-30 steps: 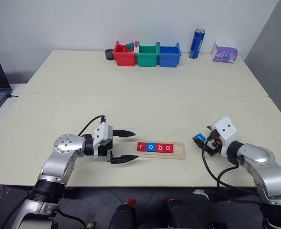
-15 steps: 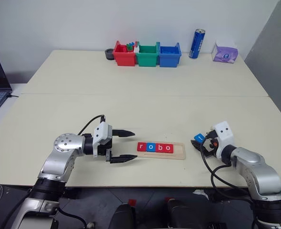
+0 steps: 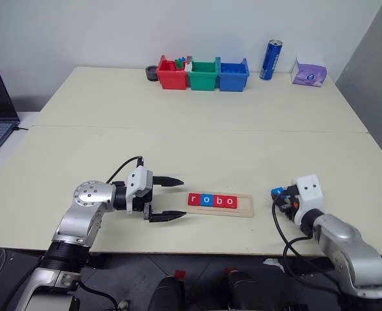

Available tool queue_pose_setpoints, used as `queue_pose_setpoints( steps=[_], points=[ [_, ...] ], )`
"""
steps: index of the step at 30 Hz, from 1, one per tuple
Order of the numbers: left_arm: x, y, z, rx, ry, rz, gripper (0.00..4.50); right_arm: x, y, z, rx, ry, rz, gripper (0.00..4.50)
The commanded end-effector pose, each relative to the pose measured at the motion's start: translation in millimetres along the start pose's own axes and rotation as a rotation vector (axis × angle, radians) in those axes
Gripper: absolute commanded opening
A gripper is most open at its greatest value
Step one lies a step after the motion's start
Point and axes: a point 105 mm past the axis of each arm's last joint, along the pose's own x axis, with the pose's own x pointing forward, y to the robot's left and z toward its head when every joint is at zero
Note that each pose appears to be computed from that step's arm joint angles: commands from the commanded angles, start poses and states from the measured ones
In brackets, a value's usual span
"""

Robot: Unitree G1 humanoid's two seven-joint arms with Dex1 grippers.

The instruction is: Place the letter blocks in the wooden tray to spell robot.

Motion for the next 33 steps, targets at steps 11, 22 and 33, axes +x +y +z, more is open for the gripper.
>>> queue_pose_setpoints(
  steps=[11,22,33],
  points=[
    [-3,5,7,0.039,0.004,-0.030,4.50,-4,30,3,0.229,-0.065,-0.139,2.42],
    [-7,3,-4,0.030,-0.002,0.000,4.50,-18,51,55,0.046,-0.218,0.231,4.49],
    [1,2,-1,0.037,-0.019,0.012,4.50,-14,13,31,-0.487,0.007,0.651,4.49]
  ],
)
